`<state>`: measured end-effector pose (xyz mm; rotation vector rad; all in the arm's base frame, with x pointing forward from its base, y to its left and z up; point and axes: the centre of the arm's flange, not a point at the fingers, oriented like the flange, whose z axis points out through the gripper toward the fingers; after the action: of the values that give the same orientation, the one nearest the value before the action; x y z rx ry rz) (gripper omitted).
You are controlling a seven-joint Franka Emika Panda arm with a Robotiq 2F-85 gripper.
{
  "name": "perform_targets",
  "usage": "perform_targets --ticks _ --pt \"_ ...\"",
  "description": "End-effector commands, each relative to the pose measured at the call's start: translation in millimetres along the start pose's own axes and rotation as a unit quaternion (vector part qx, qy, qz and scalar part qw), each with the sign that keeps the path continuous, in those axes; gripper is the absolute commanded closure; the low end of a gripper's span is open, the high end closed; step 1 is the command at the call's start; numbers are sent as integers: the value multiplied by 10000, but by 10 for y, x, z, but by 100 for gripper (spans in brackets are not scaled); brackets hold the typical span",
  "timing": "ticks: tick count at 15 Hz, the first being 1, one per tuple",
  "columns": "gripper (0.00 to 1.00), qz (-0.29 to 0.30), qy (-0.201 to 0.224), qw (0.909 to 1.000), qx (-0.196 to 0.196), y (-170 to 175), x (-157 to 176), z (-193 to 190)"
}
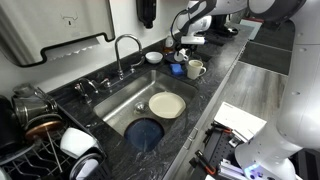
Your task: Move the glass cup to the left of the sink
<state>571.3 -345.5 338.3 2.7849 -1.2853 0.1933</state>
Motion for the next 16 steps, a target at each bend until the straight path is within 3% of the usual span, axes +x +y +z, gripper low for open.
perform_targets --ticks 1,4,8,15,16 --pt "0 -78 2 9998 -182 70 363 10" --pt "0 -15 -165 9990 -414 170 441 73" --pt "0 124 -698 9946 -752 351 427 209" --pt "0 501 -1477 9864 -525 262 276 447" --pt "15 554 -1551 9852 -476 221 262 465"
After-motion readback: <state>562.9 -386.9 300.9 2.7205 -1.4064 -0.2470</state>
